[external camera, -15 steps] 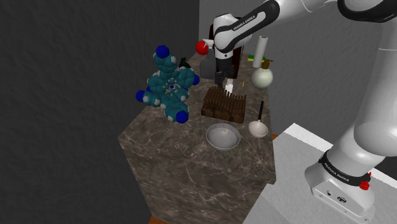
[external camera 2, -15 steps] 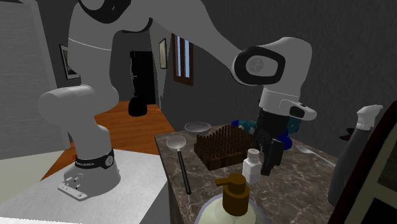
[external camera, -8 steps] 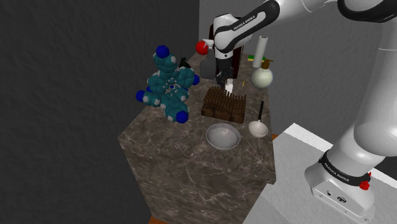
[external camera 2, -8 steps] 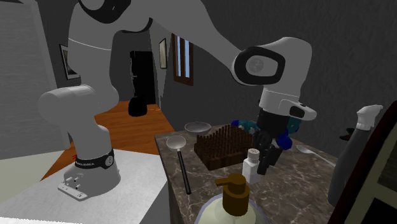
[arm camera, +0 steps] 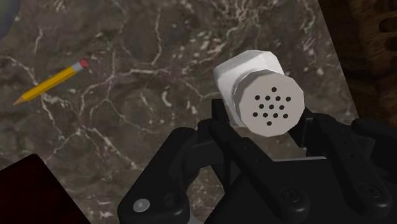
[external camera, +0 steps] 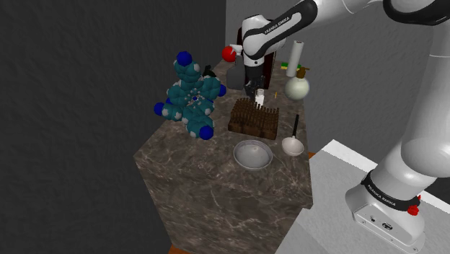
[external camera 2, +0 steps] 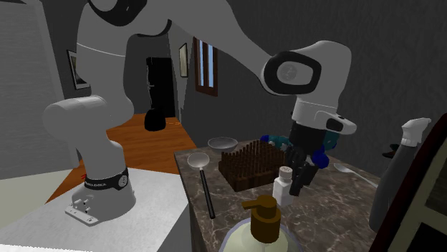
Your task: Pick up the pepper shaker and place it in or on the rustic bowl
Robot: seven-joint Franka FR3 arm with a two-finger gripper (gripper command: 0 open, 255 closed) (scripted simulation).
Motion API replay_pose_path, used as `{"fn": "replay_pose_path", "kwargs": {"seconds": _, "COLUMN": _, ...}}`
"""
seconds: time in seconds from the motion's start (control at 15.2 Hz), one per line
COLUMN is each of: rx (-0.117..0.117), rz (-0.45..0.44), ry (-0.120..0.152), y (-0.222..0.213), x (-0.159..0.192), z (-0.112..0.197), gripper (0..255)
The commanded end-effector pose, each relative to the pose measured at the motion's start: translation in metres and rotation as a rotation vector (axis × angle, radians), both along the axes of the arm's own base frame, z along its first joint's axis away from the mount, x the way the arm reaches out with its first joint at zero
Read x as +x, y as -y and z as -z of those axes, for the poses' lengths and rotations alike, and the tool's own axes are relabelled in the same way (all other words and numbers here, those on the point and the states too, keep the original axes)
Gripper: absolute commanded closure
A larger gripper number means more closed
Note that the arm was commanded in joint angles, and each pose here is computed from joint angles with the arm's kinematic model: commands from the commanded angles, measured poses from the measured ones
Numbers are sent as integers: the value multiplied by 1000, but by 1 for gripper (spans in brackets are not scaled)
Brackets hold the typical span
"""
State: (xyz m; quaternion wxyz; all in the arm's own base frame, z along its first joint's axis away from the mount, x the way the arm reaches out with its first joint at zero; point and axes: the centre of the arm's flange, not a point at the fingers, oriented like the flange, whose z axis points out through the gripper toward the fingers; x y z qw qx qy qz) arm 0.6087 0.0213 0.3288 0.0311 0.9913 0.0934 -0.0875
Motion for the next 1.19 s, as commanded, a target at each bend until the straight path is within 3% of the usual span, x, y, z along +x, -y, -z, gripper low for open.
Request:
{"fn": "replay_pose_path", "kwargs": {"seconds": 0.0, "rx": 0, "rz": 0, "ry": 0, "y": 0, "x": 0, "z": -8, "gripper": 255}}
{"fn": "replay_pose_path", "kwargs": {"seconds": 1.12, "rx": 0, "rz": 0, "ry": 0, "y": 0, "x": 0, "z": -98, "gripper": 255}}
